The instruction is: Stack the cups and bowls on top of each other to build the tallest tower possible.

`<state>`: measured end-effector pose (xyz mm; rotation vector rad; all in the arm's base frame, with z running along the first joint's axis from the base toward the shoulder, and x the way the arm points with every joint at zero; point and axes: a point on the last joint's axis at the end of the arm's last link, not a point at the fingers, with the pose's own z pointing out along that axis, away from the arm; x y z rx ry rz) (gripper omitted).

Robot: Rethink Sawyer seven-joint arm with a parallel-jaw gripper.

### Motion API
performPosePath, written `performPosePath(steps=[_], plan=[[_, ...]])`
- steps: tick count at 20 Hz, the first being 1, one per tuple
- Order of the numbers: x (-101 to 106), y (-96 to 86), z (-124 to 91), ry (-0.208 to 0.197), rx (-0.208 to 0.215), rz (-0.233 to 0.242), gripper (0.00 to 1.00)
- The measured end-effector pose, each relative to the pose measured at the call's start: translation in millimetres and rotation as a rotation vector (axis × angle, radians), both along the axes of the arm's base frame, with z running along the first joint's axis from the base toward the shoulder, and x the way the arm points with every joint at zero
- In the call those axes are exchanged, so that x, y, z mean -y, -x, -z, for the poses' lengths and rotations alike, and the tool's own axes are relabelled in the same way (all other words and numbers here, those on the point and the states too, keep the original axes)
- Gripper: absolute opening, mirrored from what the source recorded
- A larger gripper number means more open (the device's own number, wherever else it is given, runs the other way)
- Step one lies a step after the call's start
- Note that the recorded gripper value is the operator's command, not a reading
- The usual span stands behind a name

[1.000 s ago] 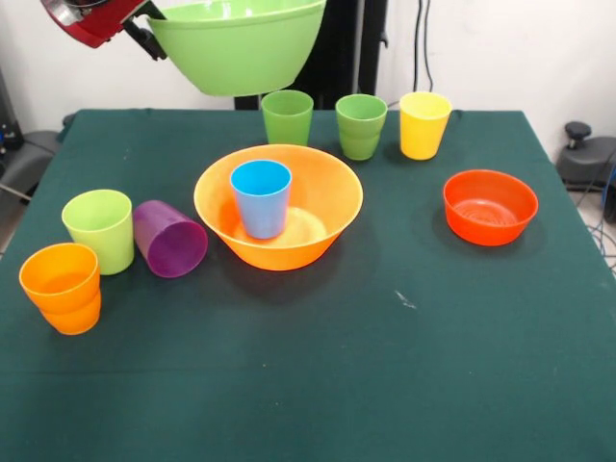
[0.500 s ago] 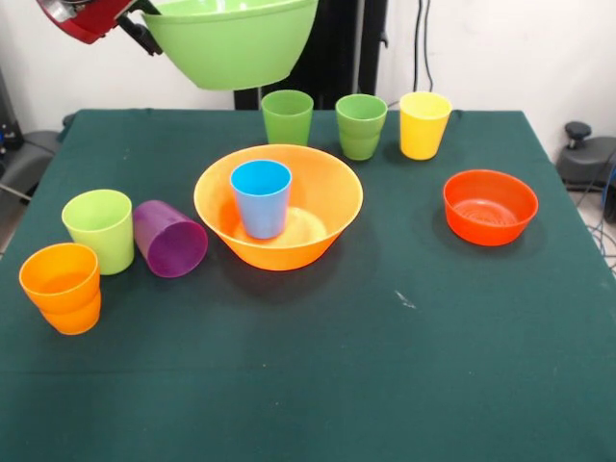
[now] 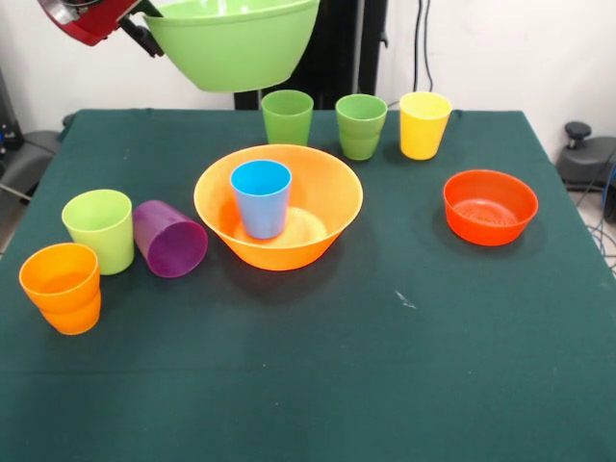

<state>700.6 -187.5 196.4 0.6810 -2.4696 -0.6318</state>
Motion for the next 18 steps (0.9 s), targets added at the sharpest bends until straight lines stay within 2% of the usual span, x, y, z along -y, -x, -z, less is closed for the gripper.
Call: performPosePath(steps=[4, 10, 18], plan=[[-4.4, -0.7, 1.5, 0.007, -0.002, -0.008, 0.00], [-14.3, -2.2, 7.5, 0.049, -0.005, -0.035, 0.00], [-23.0, -4.2, 6.4, 0.071, -0.003, -0.053, 0.00]])
